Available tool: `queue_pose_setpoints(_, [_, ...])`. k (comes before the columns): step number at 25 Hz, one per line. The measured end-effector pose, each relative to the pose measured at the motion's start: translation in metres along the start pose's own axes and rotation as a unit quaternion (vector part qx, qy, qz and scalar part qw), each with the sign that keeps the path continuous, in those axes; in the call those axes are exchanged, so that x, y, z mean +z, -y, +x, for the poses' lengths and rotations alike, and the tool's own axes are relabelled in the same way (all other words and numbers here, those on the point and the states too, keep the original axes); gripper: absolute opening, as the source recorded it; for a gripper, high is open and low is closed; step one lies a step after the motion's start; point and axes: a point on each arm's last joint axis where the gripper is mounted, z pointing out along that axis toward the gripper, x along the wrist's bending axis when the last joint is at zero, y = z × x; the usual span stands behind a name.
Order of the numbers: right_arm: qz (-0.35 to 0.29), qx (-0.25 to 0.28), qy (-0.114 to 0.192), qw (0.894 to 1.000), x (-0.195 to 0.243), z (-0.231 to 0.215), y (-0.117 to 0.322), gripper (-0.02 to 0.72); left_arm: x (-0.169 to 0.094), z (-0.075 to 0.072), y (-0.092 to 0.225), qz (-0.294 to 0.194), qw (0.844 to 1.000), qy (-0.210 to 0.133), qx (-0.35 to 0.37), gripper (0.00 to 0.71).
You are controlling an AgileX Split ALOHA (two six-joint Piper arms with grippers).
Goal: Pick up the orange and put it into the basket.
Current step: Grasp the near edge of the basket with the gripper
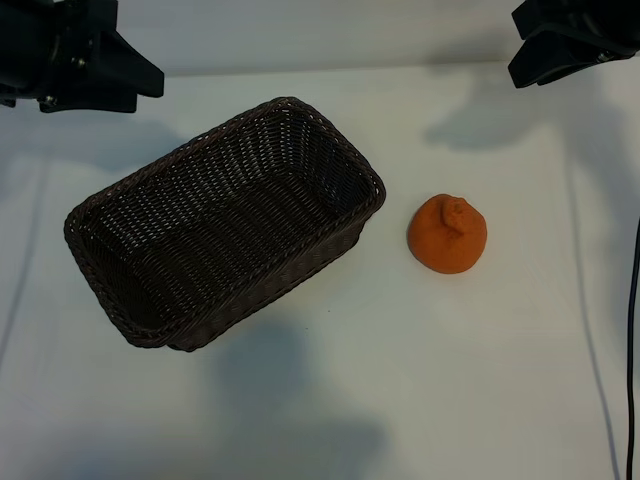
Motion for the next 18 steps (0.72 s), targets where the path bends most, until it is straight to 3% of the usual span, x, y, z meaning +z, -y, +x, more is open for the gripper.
queue_pose_setpoints(8, [0.000, 0.001, 0.000, 1.000, 0.000, 0.000, 0.000, 0.243, -0.009, 0.012, 0.011, 0.036, 0.993, -0.100, -0.050, 0.428])
queue_pose_setpoints(18, [0.000, 0.000, 0.000, 1.000, 0.000, 0.000, 0.000, 0.243, -0.032, 0.008, 0.023, 0.023, 0.982, -0.165, -0.086, 0.427])
